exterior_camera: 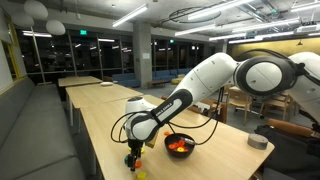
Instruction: Put the discs on the table in the bowl
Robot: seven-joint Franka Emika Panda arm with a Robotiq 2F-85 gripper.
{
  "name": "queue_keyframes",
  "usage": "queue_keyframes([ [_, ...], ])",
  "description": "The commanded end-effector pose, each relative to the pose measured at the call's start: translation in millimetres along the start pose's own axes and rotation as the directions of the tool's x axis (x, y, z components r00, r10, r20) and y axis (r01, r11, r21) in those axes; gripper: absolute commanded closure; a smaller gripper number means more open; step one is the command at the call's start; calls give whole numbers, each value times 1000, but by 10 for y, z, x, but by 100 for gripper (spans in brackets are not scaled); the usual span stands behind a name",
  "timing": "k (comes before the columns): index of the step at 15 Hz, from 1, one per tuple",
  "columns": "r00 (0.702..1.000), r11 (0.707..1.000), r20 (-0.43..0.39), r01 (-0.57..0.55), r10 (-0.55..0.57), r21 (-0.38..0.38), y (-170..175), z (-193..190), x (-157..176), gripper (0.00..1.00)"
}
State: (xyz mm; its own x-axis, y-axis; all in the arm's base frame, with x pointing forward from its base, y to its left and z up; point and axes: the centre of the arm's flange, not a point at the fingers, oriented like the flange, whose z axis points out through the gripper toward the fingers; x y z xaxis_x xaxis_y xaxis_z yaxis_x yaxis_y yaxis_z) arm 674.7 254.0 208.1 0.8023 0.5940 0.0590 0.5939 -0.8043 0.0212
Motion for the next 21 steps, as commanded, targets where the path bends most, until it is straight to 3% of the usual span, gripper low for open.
queue_keyframes([
  [1,1000,1000,-4,-13,13,16,21,-61,-23,0],
  [6,1000,1000,-4,-17,17,9,56,-78,-78,0],
  [7,1000,1000,-4,-17,17,11,63,-85,-88,25],
  [8,1000,1000,-5,-19,19,8,70,-89,-100,26],
  [15,999,999,-1,-36,36,-4,134,-279,-183,80],
  [18,998,998,14,-61,61,-15,168,-542,-321,76],
  [21,993,991,-4,-122,122,-54,287,-1045,-597,76],
])
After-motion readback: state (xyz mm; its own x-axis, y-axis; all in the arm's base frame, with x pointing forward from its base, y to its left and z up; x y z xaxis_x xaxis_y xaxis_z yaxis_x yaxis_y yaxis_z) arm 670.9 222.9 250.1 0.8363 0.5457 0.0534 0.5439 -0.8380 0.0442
